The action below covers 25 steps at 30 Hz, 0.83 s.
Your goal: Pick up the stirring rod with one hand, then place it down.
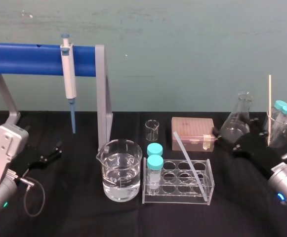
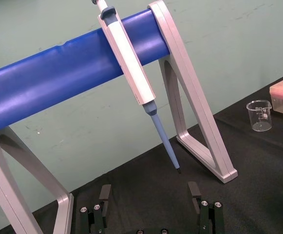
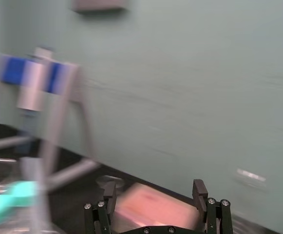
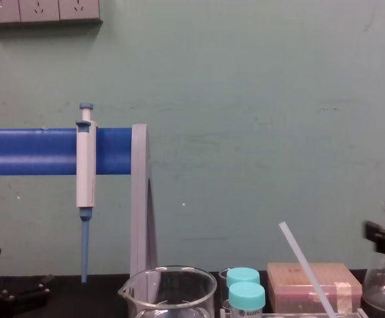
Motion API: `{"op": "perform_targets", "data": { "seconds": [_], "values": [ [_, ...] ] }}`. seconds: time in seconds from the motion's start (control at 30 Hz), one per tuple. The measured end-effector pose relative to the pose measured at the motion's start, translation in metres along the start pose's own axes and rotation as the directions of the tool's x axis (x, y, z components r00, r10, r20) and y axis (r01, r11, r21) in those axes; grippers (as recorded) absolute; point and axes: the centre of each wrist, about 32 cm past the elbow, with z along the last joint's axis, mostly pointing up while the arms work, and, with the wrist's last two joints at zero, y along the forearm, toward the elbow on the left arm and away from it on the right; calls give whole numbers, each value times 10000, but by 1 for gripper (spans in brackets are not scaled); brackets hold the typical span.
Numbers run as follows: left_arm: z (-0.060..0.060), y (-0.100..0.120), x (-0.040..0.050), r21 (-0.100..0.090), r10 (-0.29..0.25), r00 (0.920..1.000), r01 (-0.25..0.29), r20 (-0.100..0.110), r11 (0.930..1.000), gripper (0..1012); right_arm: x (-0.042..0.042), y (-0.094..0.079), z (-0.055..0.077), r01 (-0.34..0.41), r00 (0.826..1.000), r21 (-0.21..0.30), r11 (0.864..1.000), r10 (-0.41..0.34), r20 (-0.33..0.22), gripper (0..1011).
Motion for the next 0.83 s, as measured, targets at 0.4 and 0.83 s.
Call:
{"op": "perform_targets", "data": {
  "seconds": [0.4, 0.83],
  "values": [
    [0, 0, 0, 0, 0, 10000, 0, 0, 10000, 1000, -15, -75, -169, 2370, 9711, -2510, 9385, -2364, 332, 1003],
    [0, 0, 0, 0, 0, 10000, 0, 0, 10000, 1000, -12, -75, -173, 2417, 9699, -2554, 9361, -2409, 350, 1003]
  ]
}}
